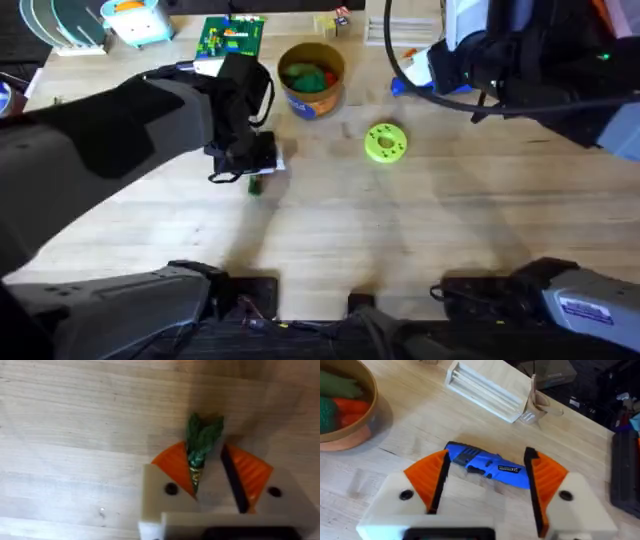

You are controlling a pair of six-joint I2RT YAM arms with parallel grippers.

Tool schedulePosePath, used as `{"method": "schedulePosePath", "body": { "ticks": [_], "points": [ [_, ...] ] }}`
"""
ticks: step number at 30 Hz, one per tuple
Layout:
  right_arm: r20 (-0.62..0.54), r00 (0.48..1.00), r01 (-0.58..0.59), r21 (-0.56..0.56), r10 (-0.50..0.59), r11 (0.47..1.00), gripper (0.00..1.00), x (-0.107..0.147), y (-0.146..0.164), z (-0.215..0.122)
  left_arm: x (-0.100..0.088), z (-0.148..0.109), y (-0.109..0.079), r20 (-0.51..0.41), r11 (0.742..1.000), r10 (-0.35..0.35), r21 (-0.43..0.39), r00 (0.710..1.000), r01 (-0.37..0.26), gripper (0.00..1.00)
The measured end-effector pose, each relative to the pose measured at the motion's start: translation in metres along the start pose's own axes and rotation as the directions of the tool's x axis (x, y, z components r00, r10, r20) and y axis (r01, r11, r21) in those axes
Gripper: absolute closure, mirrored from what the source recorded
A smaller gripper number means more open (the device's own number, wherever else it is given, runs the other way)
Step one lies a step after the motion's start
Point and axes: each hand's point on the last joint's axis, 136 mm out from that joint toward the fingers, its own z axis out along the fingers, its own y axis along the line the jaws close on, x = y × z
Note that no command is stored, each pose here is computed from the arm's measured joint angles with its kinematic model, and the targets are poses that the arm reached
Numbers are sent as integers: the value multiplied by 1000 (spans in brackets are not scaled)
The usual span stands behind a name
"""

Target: Pick up the gripper from the table and insert it into the empty holder that is missing its gripper. Then pick up a screw, insert it into the mounting hole, and use the screwdriver to tighten it. Finally, clean up the table by picking up the vegetable and placing it into the bucket.

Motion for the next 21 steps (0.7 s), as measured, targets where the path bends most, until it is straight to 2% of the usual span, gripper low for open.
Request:
{"method": "schedulePosePath", "body": {
  "ticks": [2, 3, 4, 10, 12, 14, 18, 21],
  "points": [
    [0, 1000, 0, 0, 0, 1000, 122, 0, 0, 0, -1, 0, 3, -3, 1000, -24, 3, 1000, 24, 867],
    [0, 1000, 0, 0, 0, 1000, 120, 0, 0, 0, -1, 0, 3, -3, 1000, -29, 5, 1000, 29, 960],
    [0, 1000, 0, 0, 0, 1000, 121, 0, 0, 0, -1, 0, 4, -3, 999, -35, 5, 999, 35, 981],
    [0, 1000, 0, 0, 0, 1000, 121, 0, 0, 0, 3, -2, 5, -29, 999, -41, -1, 999, 41, 981],
    [-1, 1000, 0, 0, 0, 1000, 121, 0, 0, 0, 4, -9, 5, -49, 999, -39, -7, 998, 39, 982],
    [0, 1000, 0, 0, 0, 1000, 121, 0, 0, 0, -3, -22, 3, -44, 999, -40, -5, 998, 40, 982],
    [0, 1000, 0, 0, 0, 1000, 122, 0, 0, 0, -46, -63, -11, 67, 998, -52, 47, 996, 49, 982],
    [0, 1000, 0, 0, 0, 1000, 121, 0, 0, 0, -85, -100, -26, 189, 991, -70, 121, 980, 47, 982]
  ]
}}
